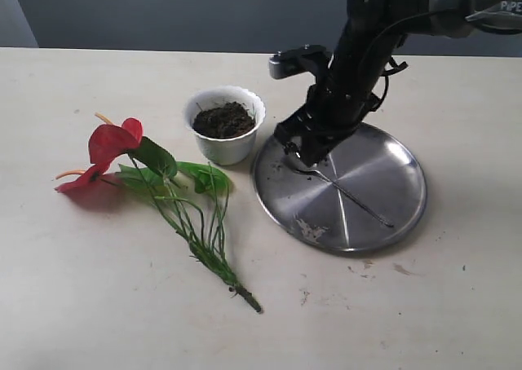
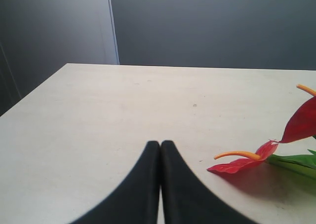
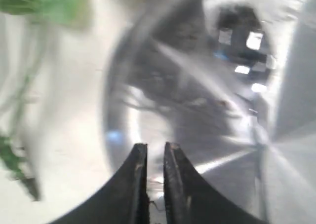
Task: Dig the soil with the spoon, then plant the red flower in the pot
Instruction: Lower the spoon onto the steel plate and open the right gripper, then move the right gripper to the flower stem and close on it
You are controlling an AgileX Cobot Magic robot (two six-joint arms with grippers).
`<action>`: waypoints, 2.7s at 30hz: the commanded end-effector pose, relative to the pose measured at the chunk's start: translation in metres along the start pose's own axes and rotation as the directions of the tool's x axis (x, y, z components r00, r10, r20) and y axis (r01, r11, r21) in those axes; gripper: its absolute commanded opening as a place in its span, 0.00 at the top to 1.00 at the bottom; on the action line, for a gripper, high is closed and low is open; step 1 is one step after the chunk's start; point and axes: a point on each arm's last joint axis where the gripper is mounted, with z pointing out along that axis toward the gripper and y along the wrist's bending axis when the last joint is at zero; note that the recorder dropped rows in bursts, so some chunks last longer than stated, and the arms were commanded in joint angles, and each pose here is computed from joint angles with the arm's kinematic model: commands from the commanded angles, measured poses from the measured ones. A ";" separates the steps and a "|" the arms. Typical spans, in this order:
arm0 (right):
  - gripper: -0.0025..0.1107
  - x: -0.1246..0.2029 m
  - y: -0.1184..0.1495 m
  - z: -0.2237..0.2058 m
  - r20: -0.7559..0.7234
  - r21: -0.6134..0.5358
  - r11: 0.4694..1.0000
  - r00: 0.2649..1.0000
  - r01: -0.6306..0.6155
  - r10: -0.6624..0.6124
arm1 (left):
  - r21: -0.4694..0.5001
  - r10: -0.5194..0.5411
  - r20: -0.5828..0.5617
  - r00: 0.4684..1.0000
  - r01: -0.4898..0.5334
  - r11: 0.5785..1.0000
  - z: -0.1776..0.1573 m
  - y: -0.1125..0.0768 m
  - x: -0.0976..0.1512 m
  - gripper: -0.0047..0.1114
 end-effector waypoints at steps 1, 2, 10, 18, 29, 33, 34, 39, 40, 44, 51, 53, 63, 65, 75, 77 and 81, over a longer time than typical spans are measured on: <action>0.85 0.002 0.046 -0.008 0.079 -0.202 0.973 0.992 0.111 -0.097 | -0.002 -0.002 -0.003 1.000 0.002 1.000 0.000 0.000 0.001 0.96; 0.85 0.005 0.054 -0.005 0.068 -0.214 0.968 0.991 0.129 -0.117 | -0.002 -0.002 -0.003 1.000 0.002 1.000 0.000 0.000 0.001 0.96; 0.85 0.050 0.091 0.000 0.225 -0.204 0.960 0.963 0.192 -0.145 | -0.002 -0.002 -0.003 1.000 0.002 1.000 0.000 0.000 0.001 0.96; 0.85 0.079 0.098 0.000 0.394 -0.030 0.977 0.901 0.210 -0.181 | -0.002 -0.002 -0.003 1.000 0.002 1.000 0.000 0.000 0.001 0.96; 0.56 0.072 0.118 0.041 0.374 0.029 0.959 0.887 0.281 -0.271 | -0.002 -0.002 -0.003 1.000 0.002 1.000 0.000 0.000 0.001 0.96; 0.56 0.071 0.117 0.054 0.363 0.030 0.967 0.898 0.253 -0.247 | -0.002 -0.002 -0.003 1.000 0.002 1.000 0.000 0.000 0.001 0.96; 0.56 0.071 0.116 0.057 0.355 0.029 0.967 0.902 0.252 -0.245 | -0.002 -0.002 -0.003 1.000 0.002 1.000 0.000 0.000 0.001 0.96; 0.56 0.073 0.115 0.068 0.319 0.003 0.971 0.920 0.238 -0.226 | -0.002 -0.002 -0.003 1.000 0.002 1.000 0.000 0.000 0.001 0.96; 0.56 0.073 0.116 0.068 0.321 -0.011 0.974 0.923 0.227 -0.211 | -0.002 -0.002 -0.003 1.000 0.002 1.000 0.000 0.000 0.001 0.96; 0.56 0.075 0.119 0.068 0.304 -0.058 0.975 0.934 0.214 -0.187 | -0.002 -0.002 -0.003 1.000 0.002 1.000 0.000 0.000 0.001 0.96; 0.56 0.067 0.123 0.032 0.447 0.022 0.972 0.867 0.236 -0.220 | -0.002 -0.002 -0.003 1.000 0.002 1.000 0.000 0.000 0.001 0.96; 0.56 0.065 0.126 0.019 0.483 0.027 0.969 0.846 0.244 -0.226 | -0.002 -0.002 -0.003 1.000 0.002 1.000 0.000 0.000 0.001 0.96; 0.45 0.045 0.131 0.011 0.532 0.011 0.971 0.821 0.237 -0.206 | -0.002 -0.002 -0.003 1.000 0.002 1.000 0.000 0.000 0.001 0.96; 0.45 0.042 0.131 0.016 0.522 0.000 0.972 0.829 0.234 -0.199 | -0.002 -0.002 -0.003 1.000 0.002 1.000 0.000 0.000 0.001 0.96; 0.45 0.031 0.130 0.041 0.474 -0.066 0.976 0.868 0.206 -0.151 | -0.002 -0.002 -0.003 1.000 0.002 1.000 0.000 0.000 0.001 0.96; 0.45 0.031 0.130 0.045 0.461 -0.078 0.976 0.875 0.204 -0.146 | -0.002 -0.002 -0.003 1.000 0.002 1.000 0.000 0.000 0.001 0.96; 0.45 0.030 0.129 0.050 0.455 -0.084 0.977 0.880 0.198 -0.139 | -0.002 -0.002 -0.003 1.000 0.002 1.000 0.000 0.000 0.001 0.96</action>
